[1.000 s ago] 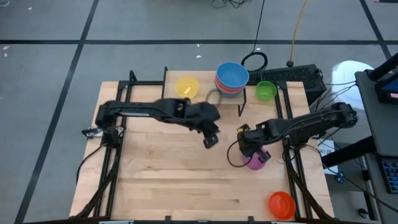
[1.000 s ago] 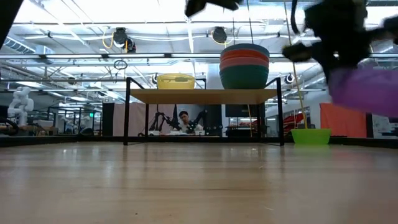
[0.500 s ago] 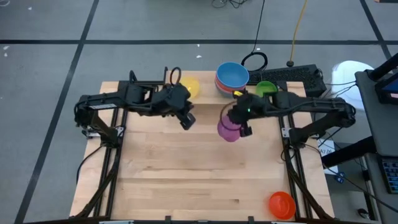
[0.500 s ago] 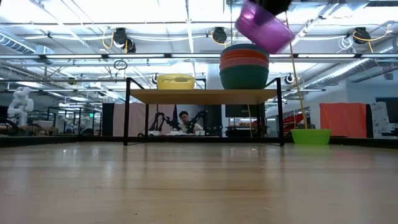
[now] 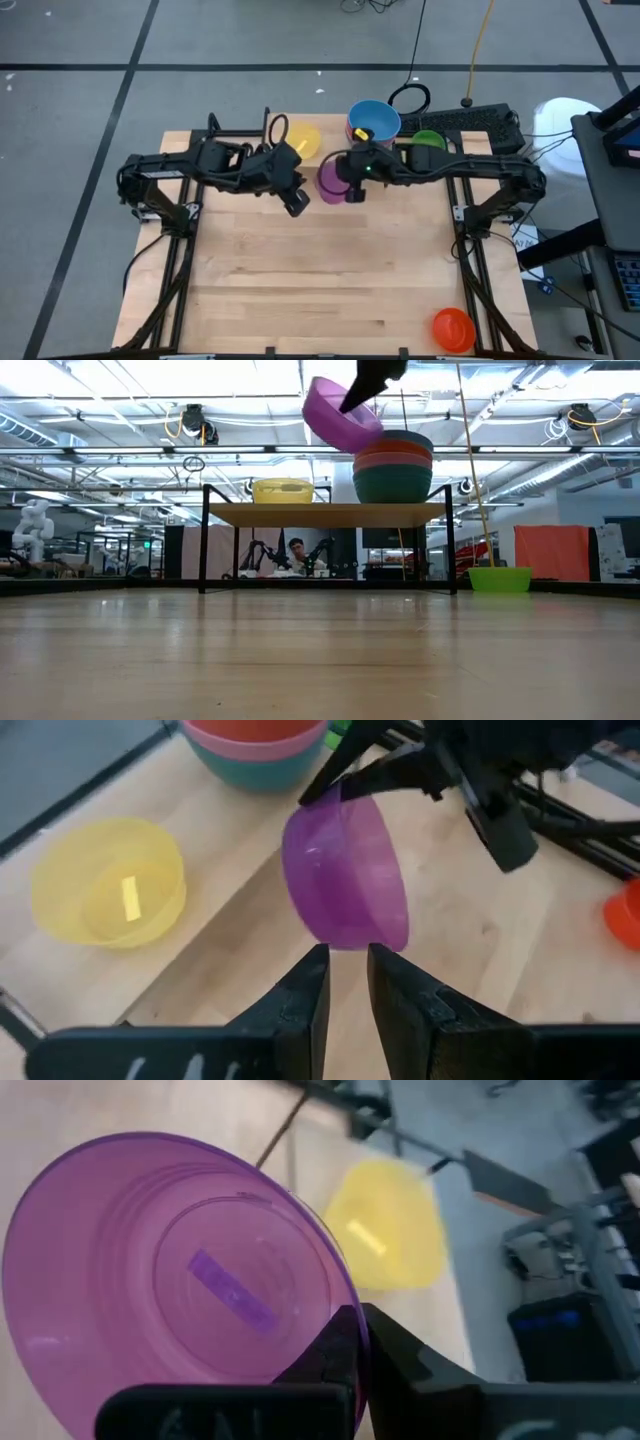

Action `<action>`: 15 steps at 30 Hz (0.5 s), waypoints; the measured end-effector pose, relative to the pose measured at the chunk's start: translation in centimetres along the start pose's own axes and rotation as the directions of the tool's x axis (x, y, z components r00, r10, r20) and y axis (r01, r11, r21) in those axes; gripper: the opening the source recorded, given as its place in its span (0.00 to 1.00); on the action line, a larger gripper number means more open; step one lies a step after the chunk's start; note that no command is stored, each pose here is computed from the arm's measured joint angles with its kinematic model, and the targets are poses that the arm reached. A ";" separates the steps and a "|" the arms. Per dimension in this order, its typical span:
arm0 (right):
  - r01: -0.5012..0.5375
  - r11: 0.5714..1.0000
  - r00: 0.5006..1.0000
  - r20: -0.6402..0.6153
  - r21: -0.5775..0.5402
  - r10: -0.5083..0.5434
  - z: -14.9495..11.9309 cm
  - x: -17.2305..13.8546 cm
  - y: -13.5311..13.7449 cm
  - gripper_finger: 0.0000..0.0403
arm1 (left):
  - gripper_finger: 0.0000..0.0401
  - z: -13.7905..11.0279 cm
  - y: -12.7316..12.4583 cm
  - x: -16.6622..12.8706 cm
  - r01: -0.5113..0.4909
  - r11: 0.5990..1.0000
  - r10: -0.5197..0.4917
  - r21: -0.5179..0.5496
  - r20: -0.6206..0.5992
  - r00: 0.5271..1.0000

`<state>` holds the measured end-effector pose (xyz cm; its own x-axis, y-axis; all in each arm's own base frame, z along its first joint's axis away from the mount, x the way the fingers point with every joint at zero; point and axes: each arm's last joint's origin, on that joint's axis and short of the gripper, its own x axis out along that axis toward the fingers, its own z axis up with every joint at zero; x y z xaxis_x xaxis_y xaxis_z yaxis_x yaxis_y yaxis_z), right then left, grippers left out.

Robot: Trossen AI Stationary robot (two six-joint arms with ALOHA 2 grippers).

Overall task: Place and stack bowls onto a shelf
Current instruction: Stack the transparent violet bowl on top of the transparent yellow bowl on the shelf

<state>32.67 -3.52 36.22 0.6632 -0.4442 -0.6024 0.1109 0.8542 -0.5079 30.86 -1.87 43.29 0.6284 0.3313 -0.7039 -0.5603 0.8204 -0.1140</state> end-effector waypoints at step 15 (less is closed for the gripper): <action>0.067 0.995 0.992 0.104 0.076 -0.075 1.2 -0.7 -0.3 0.00 | 0.19 -2.0 -3.9 2.6 -0.198 0.980 0.195 0.023 0.098 0.976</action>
<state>33.07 -3.17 37.50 0.7261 -0.4766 -0.4957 0.2113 0.8406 -0.4987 33.60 -5.13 40.45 0.5570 0.5292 -0.6401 -0.6610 0.7491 0.0442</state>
